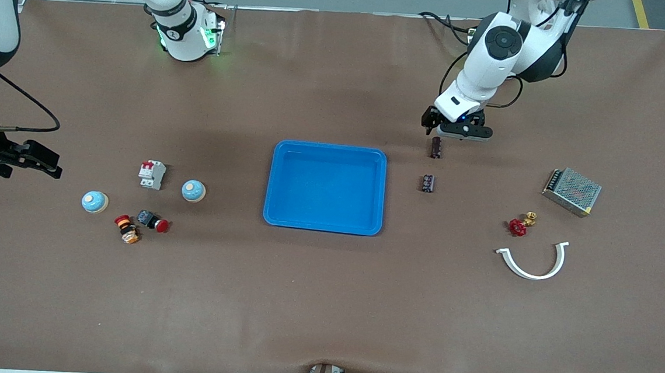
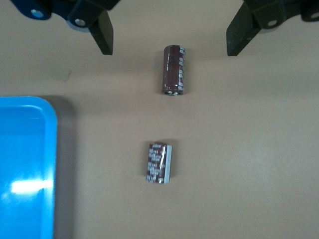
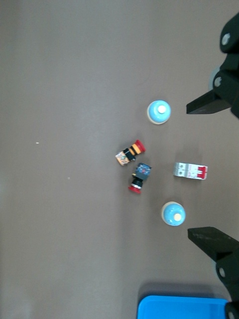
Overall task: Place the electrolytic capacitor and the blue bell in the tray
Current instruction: 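Lower the left gripper onto the capacitor while the right gripper reaches the bell, then close the left gripper on the capacitor while the right gripper lowers onto bell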
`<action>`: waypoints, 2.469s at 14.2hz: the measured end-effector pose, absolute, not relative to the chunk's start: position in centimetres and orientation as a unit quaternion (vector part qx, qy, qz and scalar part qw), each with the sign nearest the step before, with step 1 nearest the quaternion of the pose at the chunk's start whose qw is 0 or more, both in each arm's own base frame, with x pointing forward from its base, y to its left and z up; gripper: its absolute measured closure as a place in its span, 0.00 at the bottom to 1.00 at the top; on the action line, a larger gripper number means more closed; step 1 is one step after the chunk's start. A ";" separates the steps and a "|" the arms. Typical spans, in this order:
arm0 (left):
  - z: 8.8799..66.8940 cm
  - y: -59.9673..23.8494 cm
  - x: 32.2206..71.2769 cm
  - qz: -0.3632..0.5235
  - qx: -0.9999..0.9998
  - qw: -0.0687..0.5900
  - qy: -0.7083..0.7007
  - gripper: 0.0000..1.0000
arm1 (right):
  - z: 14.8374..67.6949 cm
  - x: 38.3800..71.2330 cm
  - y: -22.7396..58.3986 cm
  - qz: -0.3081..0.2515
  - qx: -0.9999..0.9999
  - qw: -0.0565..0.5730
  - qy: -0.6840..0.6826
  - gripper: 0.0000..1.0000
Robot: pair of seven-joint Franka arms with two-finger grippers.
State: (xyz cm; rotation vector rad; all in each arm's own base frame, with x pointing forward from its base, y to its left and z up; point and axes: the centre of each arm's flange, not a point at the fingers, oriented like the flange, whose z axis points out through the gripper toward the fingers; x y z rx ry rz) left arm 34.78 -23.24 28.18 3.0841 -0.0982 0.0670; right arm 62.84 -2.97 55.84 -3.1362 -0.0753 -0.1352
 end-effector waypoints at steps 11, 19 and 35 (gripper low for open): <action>21.7 -23.3 34.1 -0.006 0.998 0.050 -0.024 0.00 | 44.5 63.1 6.2 0.050 -0.996 0.027 -0.069 0.00; 19.3 -23.3 33.2 -0.011 0.998 0.054 -0.040 0.00 | 34.4 60.3 8.8 0.066 -0.996 0.026 -0.051 0.00; 18.2 -21.2 34.1 -0.013 0.997 0.039 -0.063 0.00 | 25.6 55.2 11.0 0.030 -0.998 0.018 -0.050 0.00</action>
